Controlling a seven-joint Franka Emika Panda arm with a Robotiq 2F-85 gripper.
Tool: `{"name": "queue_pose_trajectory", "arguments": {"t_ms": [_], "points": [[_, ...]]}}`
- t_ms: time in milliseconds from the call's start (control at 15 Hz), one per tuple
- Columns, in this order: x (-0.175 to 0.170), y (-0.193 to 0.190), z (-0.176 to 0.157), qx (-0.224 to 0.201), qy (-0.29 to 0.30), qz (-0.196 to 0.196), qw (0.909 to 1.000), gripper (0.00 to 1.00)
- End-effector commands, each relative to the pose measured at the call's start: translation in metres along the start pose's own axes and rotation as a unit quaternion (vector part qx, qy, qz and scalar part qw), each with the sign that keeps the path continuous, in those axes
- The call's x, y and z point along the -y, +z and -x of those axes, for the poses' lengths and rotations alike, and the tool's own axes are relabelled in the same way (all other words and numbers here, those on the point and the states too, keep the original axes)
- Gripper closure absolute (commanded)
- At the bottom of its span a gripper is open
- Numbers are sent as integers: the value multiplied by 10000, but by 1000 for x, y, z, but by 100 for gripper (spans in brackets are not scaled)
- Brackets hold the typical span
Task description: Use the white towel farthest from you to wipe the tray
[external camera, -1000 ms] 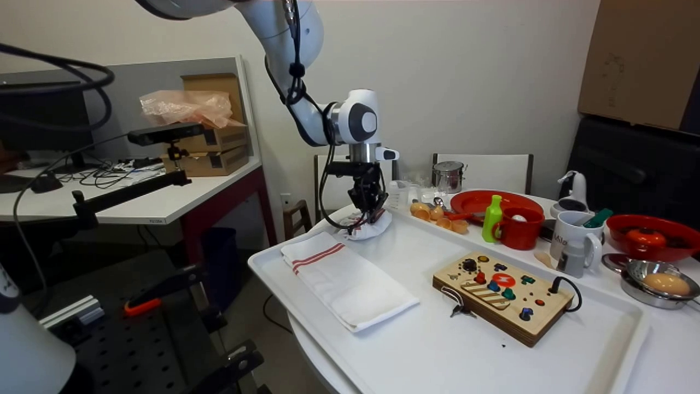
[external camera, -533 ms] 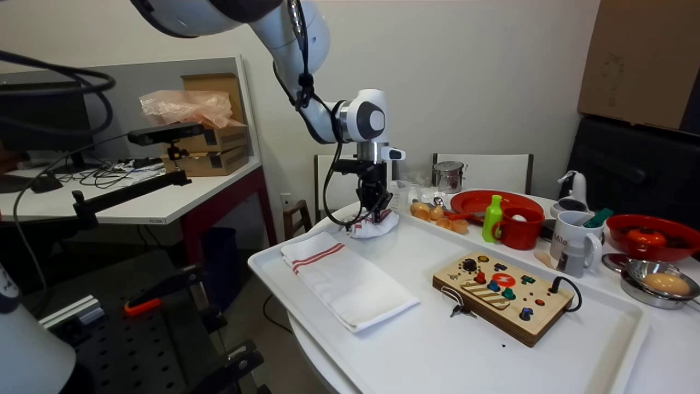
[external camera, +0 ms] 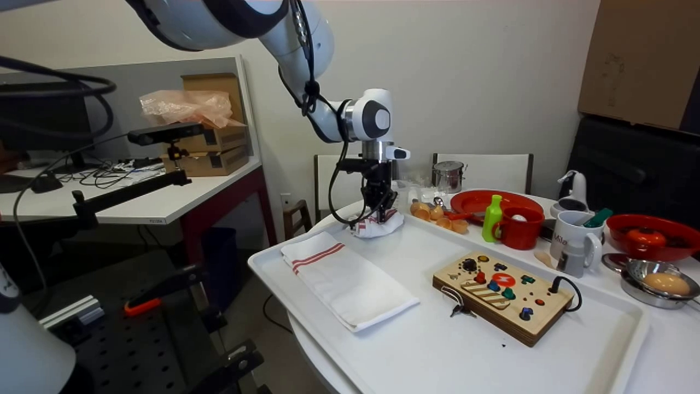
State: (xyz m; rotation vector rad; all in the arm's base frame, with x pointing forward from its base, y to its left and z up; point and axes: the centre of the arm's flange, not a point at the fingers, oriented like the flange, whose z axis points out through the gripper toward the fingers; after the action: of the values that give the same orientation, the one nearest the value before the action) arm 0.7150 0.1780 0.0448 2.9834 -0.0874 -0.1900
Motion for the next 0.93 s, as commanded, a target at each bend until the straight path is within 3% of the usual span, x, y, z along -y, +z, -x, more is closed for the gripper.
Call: {"name": "queue_pose_trajectory", "arguments": {"t_ms": [0,400,867], "points": [[4,7,-17,103,-58,54,9999,47],[-2,2,-16,181,-55,19,9998,3],[-30,-53,-5,-64,-21,-132,9999,0]]}}
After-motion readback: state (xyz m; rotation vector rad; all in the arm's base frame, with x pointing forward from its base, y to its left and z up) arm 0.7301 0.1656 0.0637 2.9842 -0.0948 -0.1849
